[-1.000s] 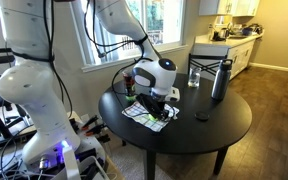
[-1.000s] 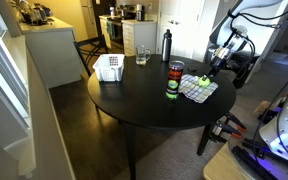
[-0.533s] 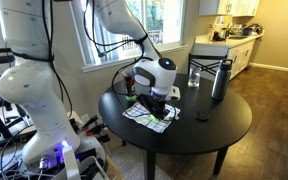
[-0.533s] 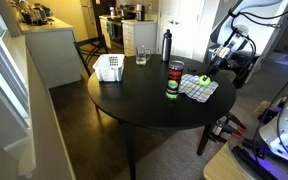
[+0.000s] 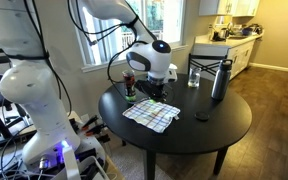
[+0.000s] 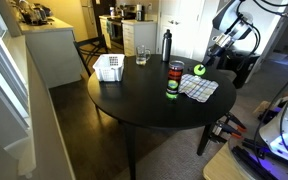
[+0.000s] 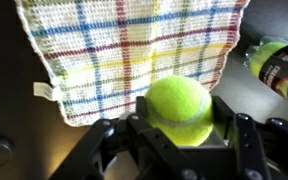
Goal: Put the ball in the container
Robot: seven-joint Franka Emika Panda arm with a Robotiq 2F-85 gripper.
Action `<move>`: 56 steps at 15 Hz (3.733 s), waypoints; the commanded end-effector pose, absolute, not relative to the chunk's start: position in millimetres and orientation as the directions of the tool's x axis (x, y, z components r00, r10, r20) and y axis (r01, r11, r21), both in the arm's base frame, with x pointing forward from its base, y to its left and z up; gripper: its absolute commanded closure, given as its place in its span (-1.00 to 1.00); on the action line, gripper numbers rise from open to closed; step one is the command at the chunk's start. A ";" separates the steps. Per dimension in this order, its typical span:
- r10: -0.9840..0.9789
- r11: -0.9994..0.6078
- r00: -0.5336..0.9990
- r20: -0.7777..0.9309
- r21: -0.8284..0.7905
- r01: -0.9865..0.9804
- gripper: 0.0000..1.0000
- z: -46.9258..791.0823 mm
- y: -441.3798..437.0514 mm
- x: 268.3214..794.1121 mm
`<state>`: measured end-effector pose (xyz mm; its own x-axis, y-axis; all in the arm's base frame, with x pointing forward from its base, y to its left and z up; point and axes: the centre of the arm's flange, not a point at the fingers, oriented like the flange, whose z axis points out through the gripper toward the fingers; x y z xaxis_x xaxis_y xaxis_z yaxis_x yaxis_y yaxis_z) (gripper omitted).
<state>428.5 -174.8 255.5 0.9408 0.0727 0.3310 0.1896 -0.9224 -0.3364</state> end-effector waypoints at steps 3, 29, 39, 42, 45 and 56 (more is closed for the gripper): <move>0.127 -0.881 0.873 0.471 -0.351 0.318 0.20 291.5 -122.6 434.5; 0.377 -0.741 0.572 0.728 -0.133 0.658 0.20 367.8 13.9 412.3; 0.413 -0.714 0.594 0.690 -0.160 0.682 0.20 351.3 34.2 401.6; 0.415 -0.713 0.601 0.683 -0.166 0.681 0.20 347.7 34.3 398.8; 0.412 -0.716 0.610 0.677 -0.174 0.676 -0.53 346.6 33.5 397.8; 0.399 -0.721 0.607 0.687 -0.175 0.671 -1.00 348.0 29.8 399.6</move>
<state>404.1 30.7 348.0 0.6122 0.4118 0.6750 0.6834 -0.7050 -0.1897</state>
